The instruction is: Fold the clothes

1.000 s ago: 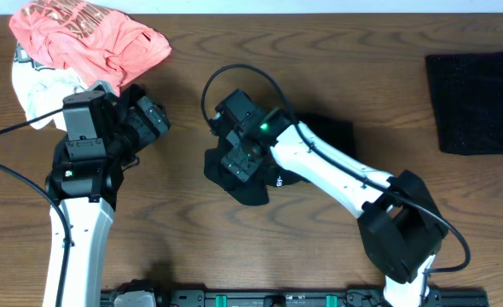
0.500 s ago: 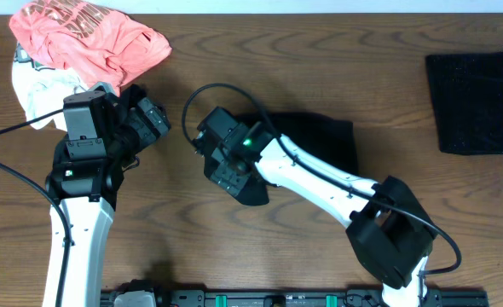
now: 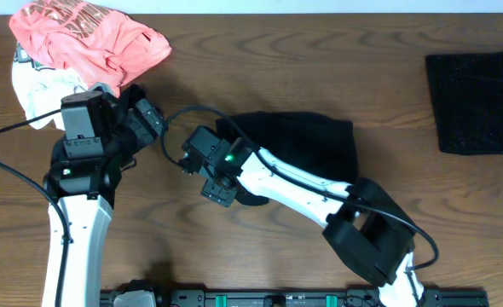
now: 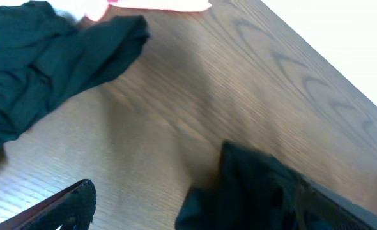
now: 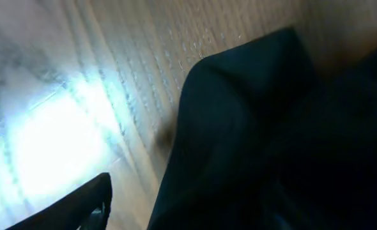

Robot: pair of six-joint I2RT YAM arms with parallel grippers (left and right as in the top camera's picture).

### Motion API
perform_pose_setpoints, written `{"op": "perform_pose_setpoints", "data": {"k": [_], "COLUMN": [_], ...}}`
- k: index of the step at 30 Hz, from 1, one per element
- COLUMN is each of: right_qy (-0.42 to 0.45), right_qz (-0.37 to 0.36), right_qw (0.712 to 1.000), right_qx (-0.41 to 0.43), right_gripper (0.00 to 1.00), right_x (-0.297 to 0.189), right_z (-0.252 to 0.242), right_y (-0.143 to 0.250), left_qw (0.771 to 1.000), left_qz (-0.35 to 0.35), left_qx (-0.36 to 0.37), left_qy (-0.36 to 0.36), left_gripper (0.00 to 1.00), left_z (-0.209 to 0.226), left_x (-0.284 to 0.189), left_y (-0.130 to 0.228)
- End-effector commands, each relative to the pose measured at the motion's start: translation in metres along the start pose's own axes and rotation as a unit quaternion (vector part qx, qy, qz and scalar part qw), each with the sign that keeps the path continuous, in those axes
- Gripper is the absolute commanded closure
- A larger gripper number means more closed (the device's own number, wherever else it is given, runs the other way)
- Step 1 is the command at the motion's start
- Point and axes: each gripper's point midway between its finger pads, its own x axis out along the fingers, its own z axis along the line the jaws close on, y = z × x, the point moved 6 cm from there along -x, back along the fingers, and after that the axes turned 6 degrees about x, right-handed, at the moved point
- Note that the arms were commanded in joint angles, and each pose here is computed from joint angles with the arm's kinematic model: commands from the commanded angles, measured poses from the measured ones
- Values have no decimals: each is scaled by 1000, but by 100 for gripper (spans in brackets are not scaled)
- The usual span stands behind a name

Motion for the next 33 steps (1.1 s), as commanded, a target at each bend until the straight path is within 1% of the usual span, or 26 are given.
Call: {"op": "perform_pose_setpoints", "data": {"k": [1, 3, 4, 7, 8, 11, 13, 16, 17, 22, 26, 30, 33], "right_qy": [14, 17, 19, 33, 38, 45, 46, 48, 50, 70, 70, 62, 36], "right_qz": [0, -6, -9, -17, -18, -23, -23, -23, -24, -42, -73, -97, -90], "right_qw": [1000, 1000, 1000, 999, 999, 998, 998, 998, 998, 996, 993, 984, 973], "right_qx": [3, 7, 9, 21, 23, 28, 32, 36, 38, 46, 62, 136, 208], "right_gripper": [31, 33, 36, 49, 56, 69, 77, 95, 99, 99, 99, 99, 99], "right_x": [10, 10, 10, 10, 10, 10, 10, 10, 10, -2, -32, -71, -95], "right_z": [-1, -2, -3, -7, -9, -14, -17, -22, -23, -35, -47, -65, -80], "right_y": [-1, -4, -5, -7, -8, -9, -9, -9, -9, -22, -47, -66, -65], "left_qw": [999, 998, 997, 995, 995, 994, 993, 993, 993, 993, 993, 993, 994], "left_qz": [-15, -20, -23, -30, -31, -33, -34, -35, -35, -34, -32, -26, -21], "left_qx": [-38, -62, -72, -88, -91, -96, -98, -100, -100, -100, -101, -101, -92], "left_qy": [-19, -25, -29, -38, -40, -45, -47, -49, -49, -49, -50, -53, -55], "left_gripper": [2, 2, 2, 2, 2, 2, 2, 2, 2, 2, 2, 2, 2], "left_z": [13, 19, 23, 31, 34, 38, 40, 41, 41, 42, 42, 42, 43], "left_x": [-3, -4, -5, -7, -7, -8, -9, -9, -9, -9, -9, -9, -9], "left_y": [-10, -13, -15, -18, -19, -20, -21, -21, -21, -21, -20, -18, -16]}}
